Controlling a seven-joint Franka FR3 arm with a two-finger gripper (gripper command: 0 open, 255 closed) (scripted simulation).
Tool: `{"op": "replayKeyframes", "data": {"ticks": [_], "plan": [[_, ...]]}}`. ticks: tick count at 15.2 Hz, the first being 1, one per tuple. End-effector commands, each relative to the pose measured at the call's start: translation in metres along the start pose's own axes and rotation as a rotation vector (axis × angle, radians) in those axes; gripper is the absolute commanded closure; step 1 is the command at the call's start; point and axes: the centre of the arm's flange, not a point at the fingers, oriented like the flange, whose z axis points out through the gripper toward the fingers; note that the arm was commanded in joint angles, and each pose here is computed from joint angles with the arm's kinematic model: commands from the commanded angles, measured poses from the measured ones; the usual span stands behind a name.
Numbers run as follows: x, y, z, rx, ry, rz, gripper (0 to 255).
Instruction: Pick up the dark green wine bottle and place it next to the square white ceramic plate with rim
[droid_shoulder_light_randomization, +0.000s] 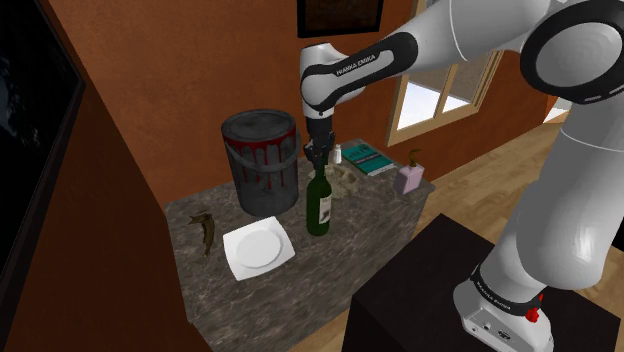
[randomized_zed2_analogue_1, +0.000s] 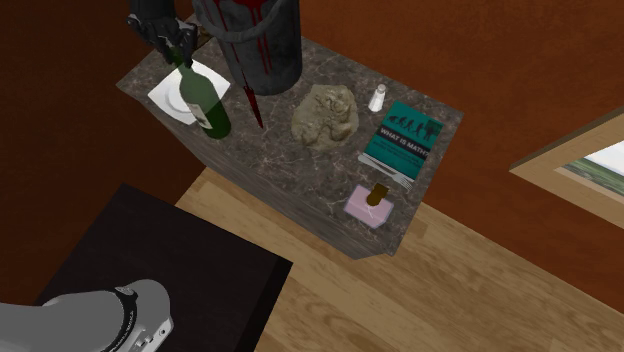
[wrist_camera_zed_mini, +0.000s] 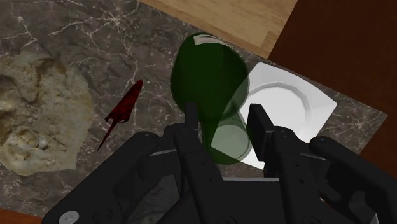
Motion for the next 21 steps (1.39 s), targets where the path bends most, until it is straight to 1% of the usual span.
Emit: {"op": "replayKeyframes", "data": {"ticks": [1, 10, 17, 18, 21], "plan": [[0.001, 0.001, 0.010, 0.000, 0.001, 0.000, 255], [0.006, 0.003, 0.058, 0.000, 0.001, 0.000, 255], [0.006, 0.003, 0.058, 0.000, 0.001, 0.000, 255], [0.006, 0.003, 0.058, 0.000, 0.001, 0.000, 0], [0.006, 0.003, 0.058, 0.000, 0.001, 0.000, 0]]}}
